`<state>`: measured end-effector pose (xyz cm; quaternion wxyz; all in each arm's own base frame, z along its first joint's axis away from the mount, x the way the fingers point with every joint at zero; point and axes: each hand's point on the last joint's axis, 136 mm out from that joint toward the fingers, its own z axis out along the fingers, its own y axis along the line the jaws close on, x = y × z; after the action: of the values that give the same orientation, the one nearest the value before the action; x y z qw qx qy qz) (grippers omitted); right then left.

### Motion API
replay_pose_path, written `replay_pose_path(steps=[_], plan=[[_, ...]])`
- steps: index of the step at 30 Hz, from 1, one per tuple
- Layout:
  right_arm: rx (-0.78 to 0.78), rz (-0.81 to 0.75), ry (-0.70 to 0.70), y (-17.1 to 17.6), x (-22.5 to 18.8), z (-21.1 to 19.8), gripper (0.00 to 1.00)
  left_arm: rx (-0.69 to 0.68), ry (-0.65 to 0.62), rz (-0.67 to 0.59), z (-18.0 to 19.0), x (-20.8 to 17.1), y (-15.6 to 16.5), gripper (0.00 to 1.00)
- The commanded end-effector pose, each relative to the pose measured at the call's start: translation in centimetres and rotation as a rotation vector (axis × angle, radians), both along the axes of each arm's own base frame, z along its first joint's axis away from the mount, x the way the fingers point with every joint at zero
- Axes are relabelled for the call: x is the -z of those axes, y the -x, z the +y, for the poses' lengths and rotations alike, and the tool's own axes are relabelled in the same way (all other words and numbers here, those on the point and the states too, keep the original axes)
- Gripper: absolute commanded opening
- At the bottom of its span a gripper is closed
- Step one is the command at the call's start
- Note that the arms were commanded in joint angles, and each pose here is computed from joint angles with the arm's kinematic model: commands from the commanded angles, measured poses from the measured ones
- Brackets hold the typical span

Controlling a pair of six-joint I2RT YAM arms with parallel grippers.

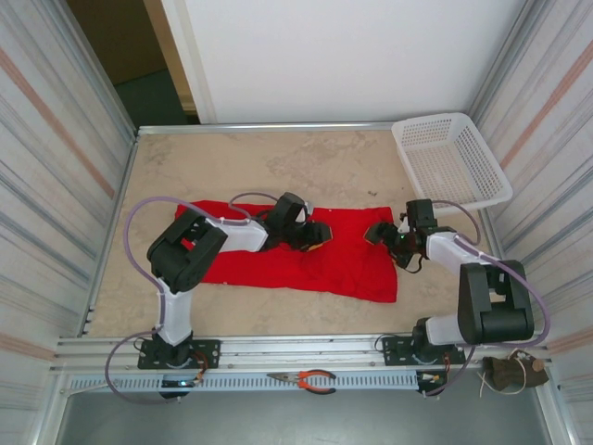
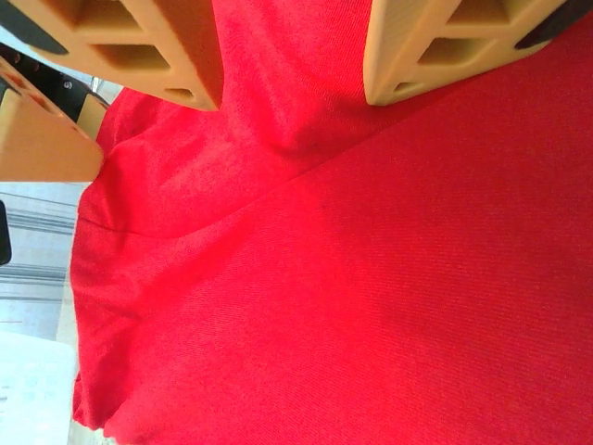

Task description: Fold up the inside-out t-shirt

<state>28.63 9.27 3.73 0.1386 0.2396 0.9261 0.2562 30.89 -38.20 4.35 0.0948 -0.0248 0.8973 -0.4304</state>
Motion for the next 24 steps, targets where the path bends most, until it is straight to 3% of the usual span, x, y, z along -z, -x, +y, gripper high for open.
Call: replay_pose_path(steps=[1,6,9,12,16,18,24], plan=[[0.013,-0.026,0.02,-0.5,-0.5,0.2,0.84,0.007,0.004,0.005,-0.3,0.4,0.6,0.45],[0.027,0.017,0.129,-0.2,0.3,-0.5,0.82,0.01,0.004,0.007,-0.4,0.5,0.7,0.44],[0.045,0.044,0.184,0.0,1.0,-0.9,0.75,0.009,0.011,0.005,-0.5,0.3,0.7,0.44],[0.053,0.056,0.189,-0.1,1.5,-0.8,0.53,0.012,0.024,-0.01,-0.5,-0.6,0.2,0.44],[0.047,0.06,0.186,0.0,1.2,-0.8,0.12,-0.012,0.048,-0.051,1.3,-3.2,-1.5,0.45],[0.051,0.052,0.181,0.0,0.7,-1.1,0.0,-0.039,0.034,-0.077,3.4,-4.4,-2.7,0.45],[0.089,0.046,0.184,0.6,-0.9,-3.4,0.0,-0.144,-0.074,-0.114,12.3,-5.0,-5.3,0.45]])
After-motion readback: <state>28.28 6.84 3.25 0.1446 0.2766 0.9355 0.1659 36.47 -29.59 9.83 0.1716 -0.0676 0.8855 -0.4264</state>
